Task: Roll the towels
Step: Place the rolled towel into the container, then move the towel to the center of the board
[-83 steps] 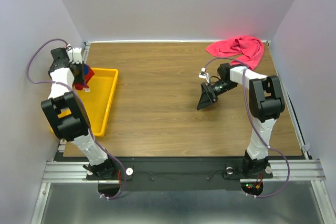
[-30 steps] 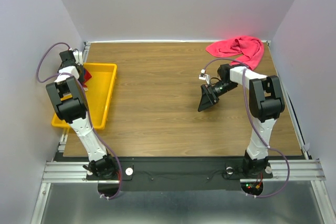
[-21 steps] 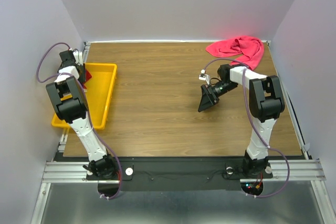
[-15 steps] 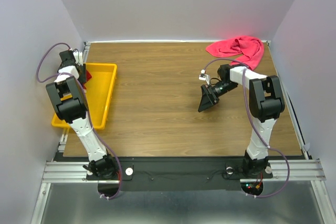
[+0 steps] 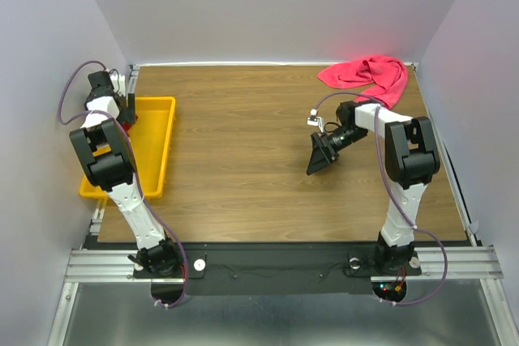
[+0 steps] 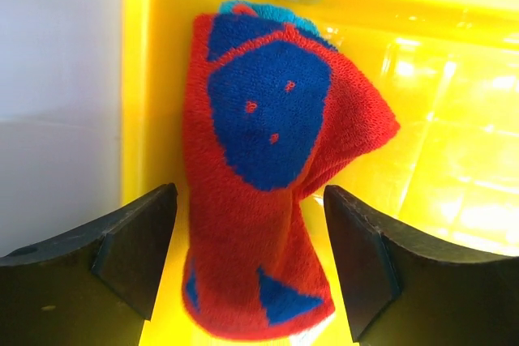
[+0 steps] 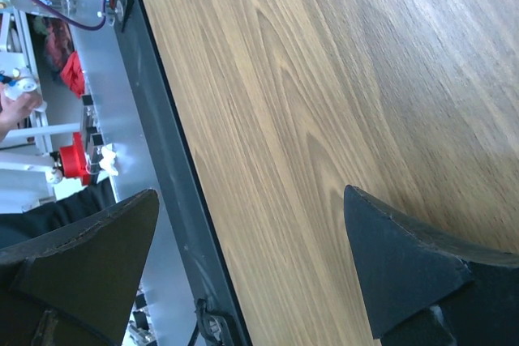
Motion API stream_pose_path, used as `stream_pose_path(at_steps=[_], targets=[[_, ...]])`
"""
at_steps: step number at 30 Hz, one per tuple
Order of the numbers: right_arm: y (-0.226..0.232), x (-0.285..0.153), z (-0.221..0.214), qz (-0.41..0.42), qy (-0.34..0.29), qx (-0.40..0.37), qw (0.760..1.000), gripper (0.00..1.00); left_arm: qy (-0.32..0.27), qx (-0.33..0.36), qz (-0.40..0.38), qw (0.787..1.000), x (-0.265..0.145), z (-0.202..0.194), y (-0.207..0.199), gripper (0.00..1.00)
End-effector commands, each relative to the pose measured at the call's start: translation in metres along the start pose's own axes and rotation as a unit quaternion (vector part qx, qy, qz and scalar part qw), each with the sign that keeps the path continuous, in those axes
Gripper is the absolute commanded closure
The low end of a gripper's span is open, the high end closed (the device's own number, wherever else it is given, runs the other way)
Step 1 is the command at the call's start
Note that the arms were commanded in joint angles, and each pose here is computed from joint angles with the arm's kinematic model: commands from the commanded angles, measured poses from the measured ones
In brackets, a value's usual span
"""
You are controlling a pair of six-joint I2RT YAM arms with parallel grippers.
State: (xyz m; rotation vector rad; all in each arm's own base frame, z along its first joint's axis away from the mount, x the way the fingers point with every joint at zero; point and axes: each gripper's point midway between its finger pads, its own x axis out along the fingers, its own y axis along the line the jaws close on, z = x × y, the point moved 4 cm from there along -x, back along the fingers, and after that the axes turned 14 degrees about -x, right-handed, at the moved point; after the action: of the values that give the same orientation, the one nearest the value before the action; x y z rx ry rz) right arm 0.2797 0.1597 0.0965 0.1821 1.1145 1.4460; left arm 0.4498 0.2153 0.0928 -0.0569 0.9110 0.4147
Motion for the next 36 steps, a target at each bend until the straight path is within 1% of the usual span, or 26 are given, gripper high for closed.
stream_pose_path(at_steps=[1,7,8,9,10,11,12,13,14,15,16,17,18,19,20,21,22,24,25,26,27,28,31,33,34,36], targets=[[0.017,-0.008,0.012,0.004,-0.018,-0.030,0.999,0.00,-0.084,-0.001,0.019,0.996,-0.060,0.058,0.019,0.15],[0.025,-0.017,0.026,-0.008,-0.028,-0.052,0.998,0.00,-0.139,0.024,-0.017,0.990,-0.113,0.087,0.000,0.14],[0.026,-0.021,0.030,-0.015,-0.032,-0.058,0.998,0.00,-0.161,0.034,-0.034,0.986,-0.132,0.096,-0.008,0.02],[0.026,-0.025,0.033,-0.020,-0.035,-0.056,0.998,0.00,-0.175,0.036,-0.041,0.983,-0.145,0.102,-0.011,0.01],[0.026,-0.035,0.043,-0.033,-0.049,-0.067,0.996,0.00,-0.190,0.042,-0.069,0.979,-0.156,0.106,-0.020,0.01],[0.026,-0.041,0.048,-0.040,-0.057,-0.063,0.996,0.00,-0.219,0.047,-0.084,0.971,-0.183,0.114,-0.022,0.01],[0.024,-0.051,0.059,-0.056,-0.066,-0.074,0.993,0.00,-0.230,0.052,-0.102,0.966,-0.195,0.115,-0.026,0.01],[0.021,-0.058,0.063,-0.068,-0.071,-0.074,0.992,0.00,-0.244,0.063,-0.143,0.957,-0.208,0.116,-0.038,0.01],[0.017,-0.070,0.067,-0.086,-0.080,-0.062,0.991,0.00,-0.264,0.069,-0.165,0.948,-0.233,0.118,-0.044,0.01],[0.014,-0.078,0.071,-0.102,-0.085,-0.062,0.989,0.00,-0.271,0.073,-0.183,0.942,-0.243,0.116,-0.049,0.01],[0.006,-0.094,0.077,-0.135,-0.093,-0.067,0.984,0.00,-0.270,0.081,-0.216,0.935,-0.249,0.109,-0.060,0.01],[0.001,-0.102,0.080,-0.156,-0.098,-0.064,0.981,0.00,-0.288,0.088,-0.229,0.926,-0.270,0.107,-0.065,0.01],[-0.009,-0.114,0.084,-0.202,-0.098,-0.060,0.973,0.00,-0.282,0.097,-0.252,0.921,-0.272,0.096,-0.079,0.01],[-0.014,-0.128,0.088,-0.234,-0.109,-0.048,0.965,0.00,-0.292,0.107,-0.258,0.915,-0.287,0.091,-0.087,0.01],[-0.022,-0.134,0.091,-0.264,-0.104,-0.058,0.957,0.00,-0.294,0.117,-0.264,0.911,-0.293,0.085,-0.096,0.01],[-0.035,-0.154,0.095,-0.310,-0.123,-0.048,0.941,0.00,-0.281,0.143,-0.283,0.906,-0.293,0.069,-0.122,0.01],[-0.048,-0.169,0.093,-0.366,-0.112,-0.037,0.923,0.00,-0.278,0.149,-0.272,0.909,-0.293,0.062,-0.128,0.01],[-0.064,-0.194,0.100,-0.429,-0.122,-0.020,0.895,0.00,-0.285,0.166,-0.283,0.901,-0.307,0.048,-0.147,0.01],[-0.082,-0.210,0.104,-0.479,-0.117,-0.007,0.870,0.00,-0.279,0.171,-0.298,0.897,-0.310,0.032,-0.165,0.01],[-0.093,-0.213,0.098,-0.497,-0.107,0.005,0.861,0.00,-0.267,0.172,-0.305,0.898,-0.307,0.023,-0.173,0.01],[-0.101,-0.227,0.109,-0.527,-0.122,0.006,0.841,0.00,-0.267,0.172,-0.314,0.895,-0.310,0.018,-0.178,0.01],[-0.119,-0.235,0.104,-0.560,-0.110,0.027,0.821,0.00,-0.257,0.174,-0.322,0.894,-0.307,0.009,-0.184,0.01],[-0.153,-0.254,0.110,-0.608,-0.116,0.050,0.784,0.00,-0.240,0.173,-0.342,0.892,-0.308,-0.006,-0.198,0.01],[-0.168,-0.259,0.112,-0.617,-0.115,0.055,0.776,0.00,-0.237,0.173,-0.346,0.891,-0.309,-0.009,-0.200,0.01],[-0.173,-0.266,0.120,-0.628,-0.120,0.050,0.767,0.00,-0.237,0.172,-0.344,0.892,-0.308,-0.010,-0.200,0.01],[-0.198,-0.260,0.113,-0.629,-0.107,0.058,0.768,0.00,-0.238,0.169,-0.339,0.894,-0.308,-0.009,-0.199,0.01]])
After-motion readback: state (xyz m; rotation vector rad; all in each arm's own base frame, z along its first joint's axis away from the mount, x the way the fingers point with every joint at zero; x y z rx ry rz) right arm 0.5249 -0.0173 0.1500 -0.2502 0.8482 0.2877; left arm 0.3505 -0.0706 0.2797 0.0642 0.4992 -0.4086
